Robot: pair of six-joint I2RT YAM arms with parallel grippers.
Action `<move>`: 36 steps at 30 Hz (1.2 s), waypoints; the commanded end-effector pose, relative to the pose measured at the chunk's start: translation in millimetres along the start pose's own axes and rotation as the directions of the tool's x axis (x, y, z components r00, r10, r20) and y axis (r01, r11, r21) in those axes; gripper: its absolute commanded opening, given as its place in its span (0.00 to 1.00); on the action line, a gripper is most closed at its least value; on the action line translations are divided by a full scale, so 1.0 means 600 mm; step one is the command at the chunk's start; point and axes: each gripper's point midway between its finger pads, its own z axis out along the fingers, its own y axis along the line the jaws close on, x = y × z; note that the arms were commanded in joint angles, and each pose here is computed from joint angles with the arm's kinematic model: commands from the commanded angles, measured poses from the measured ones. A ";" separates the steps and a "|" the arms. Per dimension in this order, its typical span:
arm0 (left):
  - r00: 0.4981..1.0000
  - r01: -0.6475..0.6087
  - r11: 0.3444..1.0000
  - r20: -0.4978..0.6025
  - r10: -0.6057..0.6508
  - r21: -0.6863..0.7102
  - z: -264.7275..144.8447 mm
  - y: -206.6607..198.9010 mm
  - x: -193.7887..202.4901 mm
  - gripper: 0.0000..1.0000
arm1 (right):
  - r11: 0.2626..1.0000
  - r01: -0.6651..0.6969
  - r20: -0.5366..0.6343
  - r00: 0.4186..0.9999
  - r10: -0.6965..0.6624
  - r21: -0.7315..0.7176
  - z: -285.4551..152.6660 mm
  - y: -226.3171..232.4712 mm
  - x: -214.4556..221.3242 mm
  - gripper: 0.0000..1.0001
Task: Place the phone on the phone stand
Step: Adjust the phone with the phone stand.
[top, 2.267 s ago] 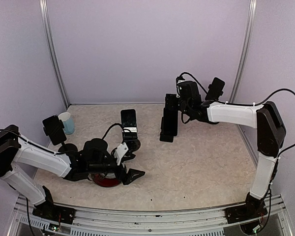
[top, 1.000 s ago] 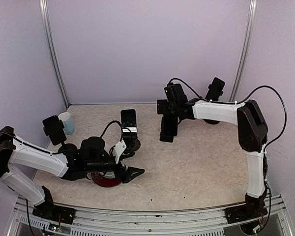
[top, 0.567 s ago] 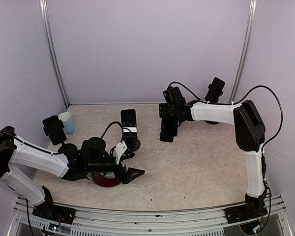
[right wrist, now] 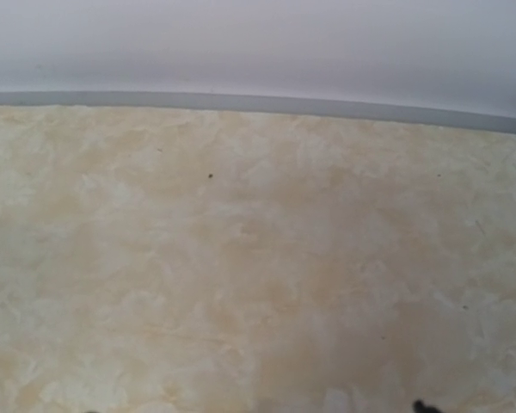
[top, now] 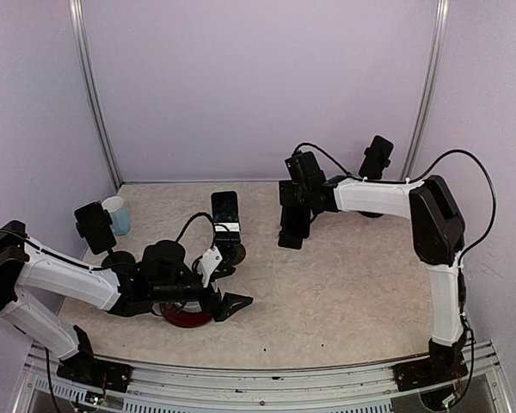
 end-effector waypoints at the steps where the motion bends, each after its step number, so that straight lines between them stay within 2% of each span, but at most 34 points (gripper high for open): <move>1: 1.000 -0.015 1.000 0.013 0.015 0.000 -0.003 -0.003 -0.011 0.99 | 0.997 -0.063 0.074 0.995 0.066 -0.046 -0.045 0.012 -0.058 0.54; 7: 1.000 -0.014 1.000 0.014 0.014 -0.001 -0.003 -0.003 -0.011 0.99 | 0.989 -0.136 0.106 0.984 0.141 -0.053 -0.059 0.006 -0.075 0.53; 14: 1.000 -0.017 1.000 0.019 0.017 -0.004 -0.007 -0.003 -0.014 0.99 | 0.986 -0.164 0.120 0.979 0.167 -0.034 -0.057 0.002 -0.070 0.52; 36: 1.000 -0.018 1.000 0.016 0.018 -0.007 -0.009 -0.002 -0.012 0.99 | 0.986 -0.167 0.094 0.982 0.167 -0.001 -0.014 0.006 -0.025 0.52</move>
